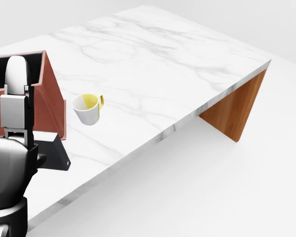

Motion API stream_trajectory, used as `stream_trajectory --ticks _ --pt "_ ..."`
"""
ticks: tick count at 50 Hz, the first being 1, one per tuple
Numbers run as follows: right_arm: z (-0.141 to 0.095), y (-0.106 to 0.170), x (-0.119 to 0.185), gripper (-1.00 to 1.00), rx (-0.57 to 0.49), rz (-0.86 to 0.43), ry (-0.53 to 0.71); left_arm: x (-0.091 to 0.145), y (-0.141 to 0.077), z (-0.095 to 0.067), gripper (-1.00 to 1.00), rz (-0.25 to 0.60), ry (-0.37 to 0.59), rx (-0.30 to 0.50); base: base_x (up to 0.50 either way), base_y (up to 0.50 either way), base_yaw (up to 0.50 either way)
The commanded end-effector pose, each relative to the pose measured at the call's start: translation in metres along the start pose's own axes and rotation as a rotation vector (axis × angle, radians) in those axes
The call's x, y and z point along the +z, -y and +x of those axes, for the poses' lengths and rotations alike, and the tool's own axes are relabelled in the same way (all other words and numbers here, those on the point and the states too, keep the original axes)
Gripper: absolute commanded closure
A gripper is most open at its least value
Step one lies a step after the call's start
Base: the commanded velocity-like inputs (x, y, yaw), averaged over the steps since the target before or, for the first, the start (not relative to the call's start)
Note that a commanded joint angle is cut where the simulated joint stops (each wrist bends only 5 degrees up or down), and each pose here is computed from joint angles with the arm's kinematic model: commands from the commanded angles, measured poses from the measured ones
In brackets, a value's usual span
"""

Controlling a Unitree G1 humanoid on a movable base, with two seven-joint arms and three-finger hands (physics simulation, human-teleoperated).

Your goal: Pick up the book and place it in the right compartment of the caddy.

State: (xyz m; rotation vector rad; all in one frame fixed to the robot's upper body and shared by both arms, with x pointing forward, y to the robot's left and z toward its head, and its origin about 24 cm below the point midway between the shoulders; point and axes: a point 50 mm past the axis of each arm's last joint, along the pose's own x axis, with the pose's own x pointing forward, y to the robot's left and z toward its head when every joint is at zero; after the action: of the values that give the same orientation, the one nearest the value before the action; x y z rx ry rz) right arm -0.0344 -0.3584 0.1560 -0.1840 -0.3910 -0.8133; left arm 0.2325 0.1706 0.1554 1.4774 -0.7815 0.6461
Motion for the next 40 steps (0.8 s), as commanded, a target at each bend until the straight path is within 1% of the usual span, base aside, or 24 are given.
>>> stream_trajectory --ticks 1,19,32,35,40 --pt "-0.0001 0.0001 0.0006 -1.00 0.001 -0.002 0.002 0.0000 -0.0001 0.0000 -1.00 -0.002 -0.001 0.001 0.16 0.20 0.00" --pt "0.0000 0.0005 -0.0008 -1.00 -0.001 0.002 -0.002 0.0000 -0.0023 0.0000 -1.00 -0.002 -0.001 0.008 0.15 0.19 0.00" --pt "-0.0007 0.0008 -0.0024 -1.00 -0.001 0.002 -0.011 0.0004 0.0017 -0.0016 -1.00 0.002 0.002 -0.011 0.13 0.16 0.00" --pt "-0.0009 0.0007 -0.0026 -1.00 0.000 0.003 -0.012 0.0005 -0.0013 -0.0009 -1.00 0.000 0.001 0.001 0.13 0.16 0.00" --pt "-0.0008 0.0008 -0.0018 -1.00 -0.002 0.002 -0.008 0.0001 -0.0005 -0.0008 -1.00 0.000 0.000 -0.001 0.13 0.16 0.00"
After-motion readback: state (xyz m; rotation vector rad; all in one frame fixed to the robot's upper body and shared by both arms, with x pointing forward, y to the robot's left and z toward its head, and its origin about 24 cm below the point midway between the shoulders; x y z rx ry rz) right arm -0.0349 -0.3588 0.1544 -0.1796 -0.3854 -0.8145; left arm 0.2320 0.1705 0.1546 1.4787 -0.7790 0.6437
